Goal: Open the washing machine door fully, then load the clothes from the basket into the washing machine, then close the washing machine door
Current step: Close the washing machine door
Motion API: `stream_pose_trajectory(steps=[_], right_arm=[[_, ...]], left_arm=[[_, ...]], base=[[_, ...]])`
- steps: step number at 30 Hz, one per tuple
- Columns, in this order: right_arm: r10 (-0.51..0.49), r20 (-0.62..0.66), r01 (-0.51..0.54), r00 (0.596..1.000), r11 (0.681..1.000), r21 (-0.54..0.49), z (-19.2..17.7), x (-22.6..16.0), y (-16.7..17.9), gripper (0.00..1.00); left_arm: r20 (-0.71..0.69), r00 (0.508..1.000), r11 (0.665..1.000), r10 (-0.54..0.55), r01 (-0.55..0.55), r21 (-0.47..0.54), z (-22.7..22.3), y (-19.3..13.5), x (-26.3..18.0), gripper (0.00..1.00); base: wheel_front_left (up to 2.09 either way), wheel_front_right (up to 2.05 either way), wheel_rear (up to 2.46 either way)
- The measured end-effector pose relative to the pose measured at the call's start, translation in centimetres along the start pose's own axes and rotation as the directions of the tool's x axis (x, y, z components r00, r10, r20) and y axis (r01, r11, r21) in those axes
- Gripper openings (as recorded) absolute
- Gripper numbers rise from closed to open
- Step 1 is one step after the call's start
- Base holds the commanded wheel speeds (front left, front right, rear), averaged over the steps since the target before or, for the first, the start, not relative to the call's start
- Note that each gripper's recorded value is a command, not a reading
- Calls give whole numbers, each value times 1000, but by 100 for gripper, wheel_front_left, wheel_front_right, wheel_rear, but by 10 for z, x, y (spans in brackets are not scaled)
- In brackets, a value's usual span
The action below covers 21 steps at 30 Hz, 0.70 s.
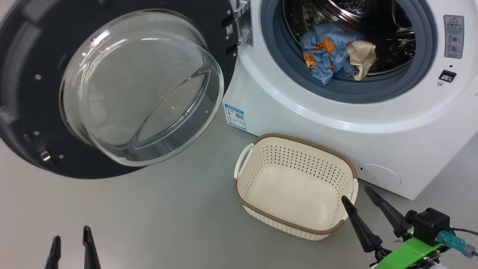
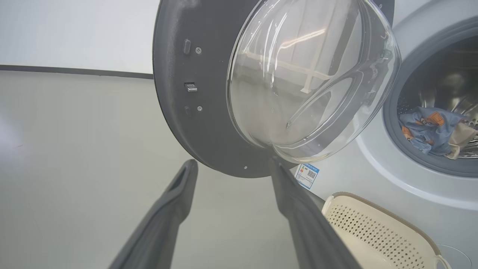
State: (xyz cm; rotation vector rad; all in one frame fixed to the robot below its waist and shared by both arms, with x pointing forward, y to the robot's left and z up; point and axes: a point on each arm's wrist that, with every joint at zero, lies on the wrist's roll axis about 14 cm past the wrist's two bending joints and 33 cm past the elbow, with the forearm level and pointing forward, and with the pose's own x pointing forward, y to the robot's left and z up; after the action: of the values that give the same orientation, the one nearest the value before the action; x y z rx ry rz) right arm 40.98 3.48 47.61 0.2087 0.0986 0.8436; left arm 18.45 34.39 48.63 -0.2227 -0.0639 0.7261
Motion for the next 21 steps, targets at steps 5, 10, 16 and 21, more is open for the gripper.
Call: stream_pose_trajectory(steps=[5, 10, 16, 21], right_arm=[[9, 2, -9, 1000, 1000, 3, 1, 4, 1, 100], [2, 4, -2, 1000, 1000, 2, 2, 2, -1, 100], [-55, 17, 55, 998, 998, 17, 4, -6, -15, 100], [-115, 18, 114, 993, 993, 28, 2, -18, -29, 100]], left_arm=[[5, 1000, 1000, 16, -16, -12, 2, 2, -2, 100], [46, 999, 998, 22, -19, -55, 15, 7, 1, 0], [285, 958, 999, 23, -13, -36, 90, 23, 27, 0], [524, 852, 1000, 14, -14, -3, 182, 39, 53, 0]], base=[[0, 0, 0], [0, 0, 0], [0, 0, 0], [0, 0, 0]])
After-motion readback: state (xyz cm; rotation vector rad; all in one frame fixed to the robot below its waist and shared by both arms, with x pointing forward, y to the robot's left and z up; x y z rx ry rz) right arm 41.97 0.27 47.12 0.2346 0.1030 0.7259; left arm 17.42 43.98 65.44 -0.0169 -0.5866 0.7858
